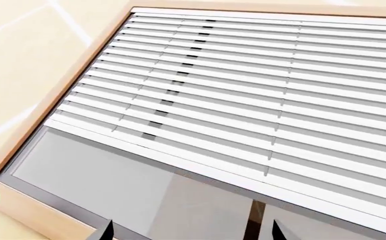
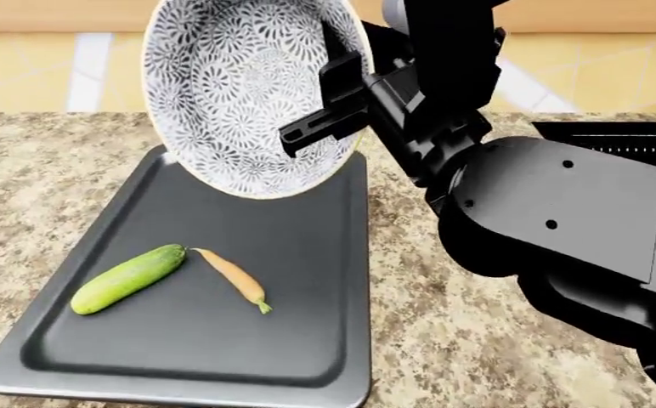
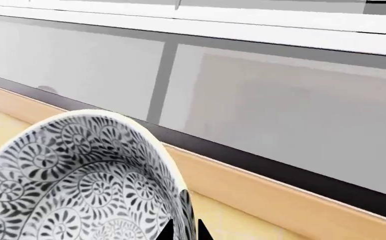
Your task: Place the two vegetables and bowl onto the tray for setting up a vegetable dip station.
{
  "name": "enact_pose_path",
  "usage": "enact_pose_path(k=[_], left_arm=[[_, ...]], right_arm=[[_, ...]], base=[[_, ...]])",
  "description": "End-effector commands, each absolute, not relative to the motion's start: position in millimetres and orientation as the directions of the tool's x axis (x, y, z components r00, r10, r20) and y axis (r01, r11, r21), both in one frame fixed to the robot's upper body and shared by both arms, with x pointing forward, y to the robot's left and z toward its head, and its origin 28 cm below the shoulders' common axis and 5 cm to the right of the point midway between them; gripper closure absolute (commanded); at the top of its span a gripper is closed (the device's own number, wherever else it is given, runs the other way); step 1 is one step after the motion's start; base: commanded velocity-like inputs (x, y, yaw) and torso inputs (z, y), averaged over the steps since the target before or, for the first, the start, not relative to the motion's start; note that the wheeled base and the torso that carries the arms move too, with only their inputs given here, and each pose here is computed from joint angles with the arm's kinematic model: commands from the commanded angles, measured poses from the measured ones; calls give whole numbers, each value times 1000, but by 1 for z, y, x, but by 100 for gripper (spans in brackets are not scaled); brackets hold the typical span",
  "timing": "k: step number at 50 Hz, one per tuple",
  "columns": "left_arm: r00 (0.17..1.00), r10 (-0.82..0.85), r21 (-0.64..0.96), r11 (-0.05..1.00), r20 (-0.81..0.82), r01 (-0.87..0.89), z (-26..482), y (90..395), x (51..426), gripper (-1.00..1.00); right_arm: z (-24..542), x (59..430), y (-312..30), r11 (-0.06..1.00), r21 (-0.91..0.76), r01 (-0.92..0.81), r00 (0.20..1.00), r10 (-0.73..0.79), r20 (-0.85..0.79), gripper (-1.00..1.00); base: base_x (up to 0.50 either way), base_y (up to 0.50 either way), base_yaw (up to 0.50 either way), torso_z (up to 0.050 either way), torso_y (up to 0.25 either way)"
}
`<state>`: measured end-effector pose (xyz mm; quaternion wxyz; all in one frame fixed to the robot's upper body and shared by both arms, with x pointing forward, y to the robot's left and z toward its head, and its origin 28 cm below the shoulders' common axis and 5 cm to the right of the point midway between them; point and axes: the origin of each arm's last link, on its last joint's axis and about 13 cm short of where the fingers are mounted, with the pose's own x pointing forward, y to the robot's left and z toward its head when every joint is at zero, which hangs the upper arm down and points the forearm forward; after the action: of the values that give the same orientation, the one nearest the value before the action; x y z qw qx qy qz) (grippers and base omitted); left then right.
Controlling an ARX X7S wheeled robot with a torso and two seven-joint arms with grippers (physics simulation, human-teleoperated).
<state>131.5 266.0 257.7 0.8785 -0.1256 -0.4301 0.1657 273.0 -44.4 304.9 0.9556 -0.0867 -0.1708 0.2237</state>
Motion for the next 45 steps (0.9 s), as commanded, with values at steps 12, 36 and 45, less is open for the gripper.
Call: enact_pose_path(k=[12, 36, 45], left_arm=[[577, 399, -364, 914, 713, -182, 257, 266, 132, -100], [578, 392, -357, 917, 715, -179, 258, 265, 132, -100], [580, 390, -355, 917, 715, -179, 258, 265, 133, -100]], right_arm=[[346, 302, -17, 864, 165, -476, 876, 451, 170, 100], [350, 327, 12, 798, 498, -340, 904, 423, -62, 100], [347, 338, 14, 844, 451, -292, 879, 422, -221, 100]], base=[[0, 0, 0, 0, 1], [0, 0, 0, 0, 0], [0, 0, 0, 0, 0]])
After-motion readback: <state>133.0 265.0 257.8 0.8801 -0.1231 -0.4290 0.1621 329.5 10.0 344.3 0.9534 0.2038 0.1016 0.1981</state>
